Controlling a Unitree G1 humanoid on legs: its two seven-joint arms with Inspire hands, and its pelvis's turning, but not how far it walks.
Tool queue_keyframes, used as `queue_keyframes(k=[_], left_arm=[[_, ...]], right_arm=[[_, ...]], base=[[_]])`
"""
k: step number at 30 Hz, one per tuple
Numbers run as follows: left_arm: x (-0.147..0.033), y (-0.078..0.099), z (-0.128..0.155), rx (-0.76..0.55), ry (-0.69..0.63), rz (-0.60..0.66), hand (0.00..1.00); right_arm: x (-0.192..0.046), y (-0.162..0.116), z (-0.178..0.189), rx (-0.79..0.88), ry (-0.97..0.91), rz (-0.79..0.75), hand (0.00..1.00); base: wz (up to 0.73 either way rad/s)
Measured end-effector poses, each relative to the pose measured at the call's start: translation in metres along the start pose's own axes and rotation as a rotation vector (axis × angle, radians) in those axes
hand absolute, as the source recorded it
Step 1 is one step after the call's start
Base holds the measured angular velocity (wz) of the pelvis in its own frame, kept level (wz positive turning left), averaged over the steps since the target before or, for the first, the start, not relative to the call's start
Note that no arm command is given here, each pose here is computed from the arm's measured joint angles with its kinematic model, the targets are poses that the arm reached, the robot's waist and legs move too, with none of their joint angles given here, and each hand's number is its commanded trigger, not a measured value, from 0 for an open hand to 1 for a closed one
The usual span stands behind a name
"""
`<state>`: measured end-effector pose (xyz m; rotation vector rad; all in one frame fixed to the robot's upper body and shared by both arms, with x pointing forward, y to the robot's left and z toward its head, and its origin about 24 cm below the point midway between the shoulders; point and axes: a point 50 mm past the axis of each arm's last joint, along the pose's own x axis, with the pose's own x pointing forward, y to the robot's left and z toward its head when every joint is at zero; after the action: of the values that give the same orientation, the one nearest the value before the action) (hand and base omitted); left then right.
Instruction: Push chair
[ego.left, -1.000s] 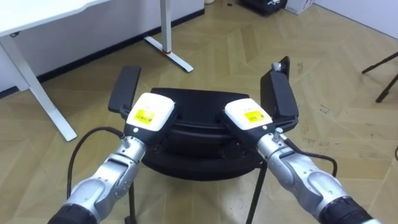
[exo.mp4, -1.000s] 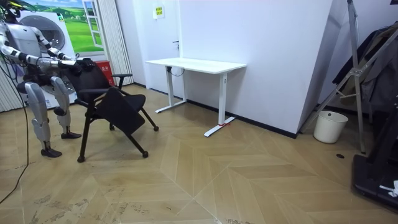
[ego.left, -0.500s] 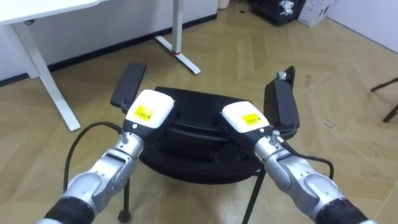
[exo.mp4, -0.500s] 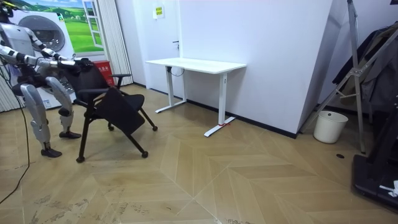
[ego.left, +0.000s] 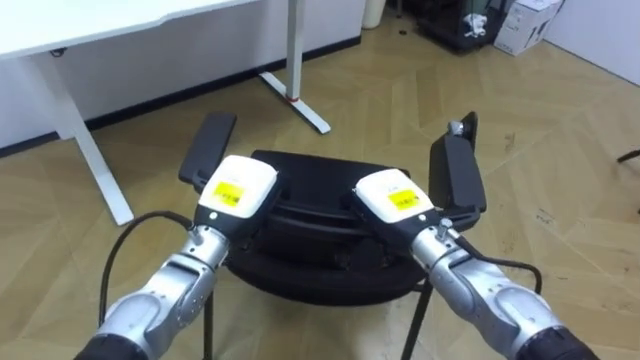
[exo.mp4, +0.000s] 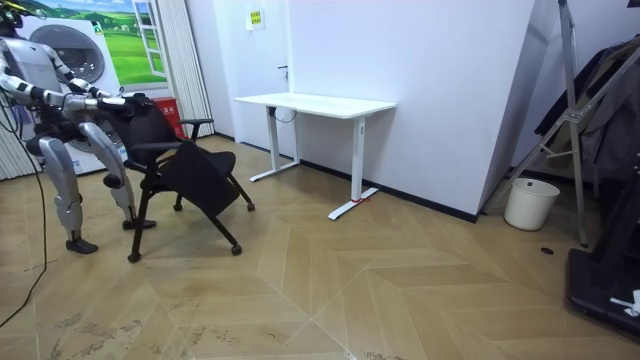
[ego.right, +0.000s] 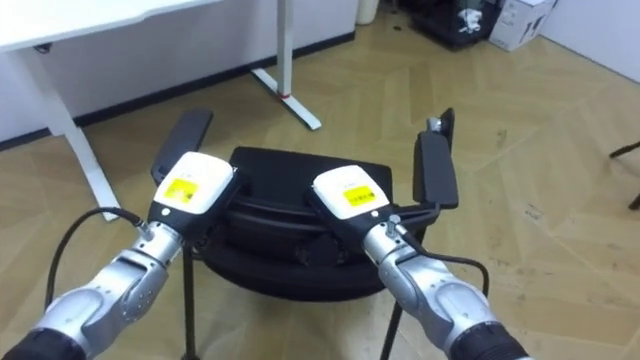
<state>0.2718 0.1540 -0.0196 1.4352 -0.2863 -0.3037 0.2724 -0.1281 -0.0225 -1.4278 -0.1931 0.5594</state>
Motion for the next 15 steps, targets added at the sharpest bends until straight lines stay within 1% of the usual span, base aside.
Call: queue_keyframes(k=[4, 7, 11, 13, 15], left_arm=[[0.006, 0.003, -0.001, -0.006, 0.009, 0.017, 1.00], [0.006, 0.005, -0.002, 0.003, 0.005, 0.017, 1.00], [0.002, 0.009, -0.012, 0.022, 0.007, 0.031, 1.00], [-0.003, 0.009, -0.020, 0.029, 0.015, 0.029, 1.00], [-0.007, 0.004, -0.020, 0.022, 0.023, 0.012, 1.00]], right_arm=[[0.005, -0.006, -0.002, -0.024, -0.001, -0.017, 1.00], [0.006, -0.005, 0.000, -0.017, 0.000, -0.020, 1.00], [0.014, -0.006, 0.013, -0.010, -0.003, -0.036, 1.00], [0.017, -0.005, 0.020, -0.004, -0.015, -0.036, 1.00], [0.016, 0.001, 0.023, 0.001, -0.021, -0.015, 1.00]], base=[[0.00], [0.07], [-0.22], [0.49], [0.83]])
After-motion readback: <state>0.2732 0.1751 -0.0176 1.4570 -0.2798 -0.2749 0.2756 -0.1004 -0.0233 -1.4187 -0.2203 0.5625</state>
